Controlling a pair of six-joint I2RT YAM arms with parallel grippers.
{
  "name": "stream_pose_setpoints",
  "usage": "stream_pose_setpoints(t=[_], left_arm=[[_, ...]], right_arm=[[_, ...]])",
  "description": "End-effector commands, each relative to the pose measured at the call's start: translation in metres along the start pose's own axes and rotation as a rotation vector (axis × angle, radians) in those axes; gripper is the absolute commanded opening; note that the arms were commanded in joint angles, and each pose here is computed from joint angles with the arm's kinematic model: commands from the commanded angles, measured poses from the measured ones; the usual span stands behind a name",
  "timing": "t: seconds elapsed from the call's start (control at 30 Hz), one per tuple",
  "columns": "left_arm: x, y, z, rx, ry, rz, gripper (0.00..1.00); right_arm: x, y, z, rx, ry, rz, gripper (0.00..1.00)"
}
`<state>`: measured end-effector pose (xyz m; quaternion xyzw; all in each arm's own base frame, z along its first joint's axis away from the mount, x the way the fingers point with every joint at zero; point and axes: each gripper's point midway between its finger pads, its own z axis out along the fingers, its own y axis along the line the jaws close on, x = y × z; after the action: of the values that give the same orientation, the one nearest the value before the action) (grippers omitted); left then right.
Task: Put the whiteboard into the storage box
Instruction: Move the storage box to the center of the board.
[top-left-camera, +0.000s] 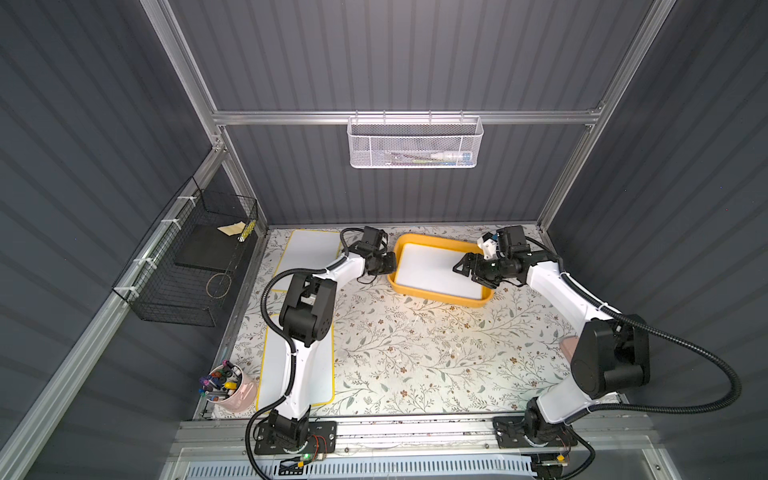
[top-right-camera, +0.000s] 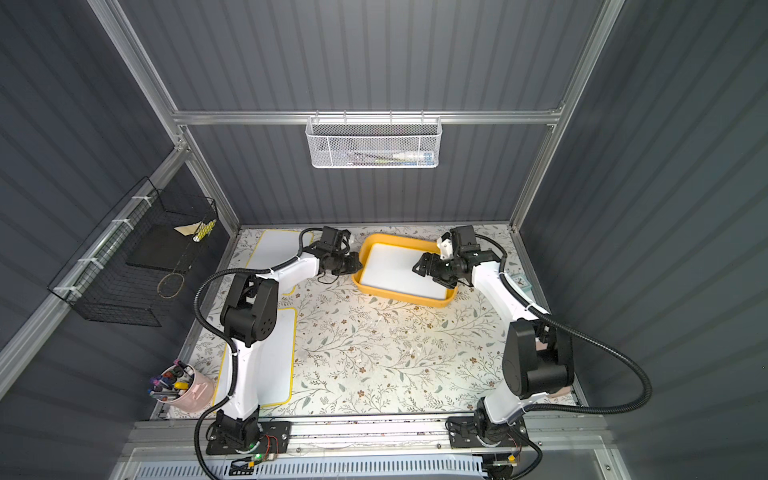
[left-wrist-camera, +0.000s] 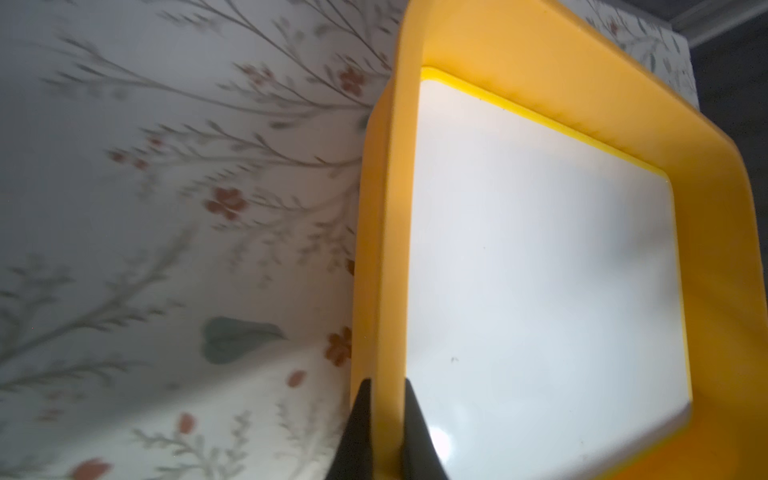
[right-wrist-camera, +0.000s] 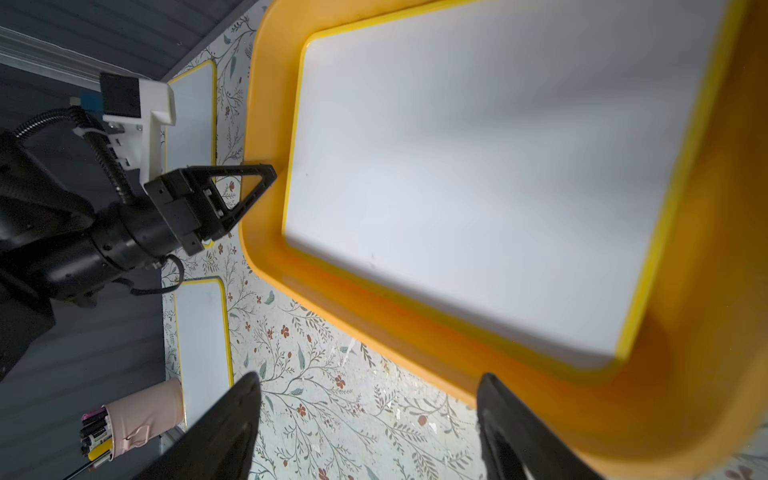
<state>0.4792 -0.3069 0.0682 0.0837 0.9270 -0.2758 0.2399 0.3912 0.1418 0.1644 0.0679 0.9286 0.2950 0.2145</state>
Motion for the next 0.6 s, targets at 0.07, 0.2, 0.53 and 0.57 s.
stream_pose_setpoints(t=[0.07, 0.2, 0.53, 0.57], left_arm=[[0.093, -0.058, 0.034, 0.115, 0.239, -0.018, 0.09], [0.086, -0.060, 0.027, 0.087, 0.199, -0.018, 0.51], [0.040, -0.035, -0.061, -0.123, 0.048, 0.056, 0.72], [0.040, -0.024, -0.073, -0.159, 0.034, 0.047, 0.72]], right_arm=[[0.003, -0.003, -0.007, 0.000, -0.012, -0.020, 0.82], [0.006, -0.001, -0.008, -0.014, -0.003, -0.028, 0.82], [0.022, 0.007, -0.001, -0.076, 0.022, -0.053, 0.82], [0.024, 0.009, -0.001, -0.083, 0.026, -0.061, 0.82]])
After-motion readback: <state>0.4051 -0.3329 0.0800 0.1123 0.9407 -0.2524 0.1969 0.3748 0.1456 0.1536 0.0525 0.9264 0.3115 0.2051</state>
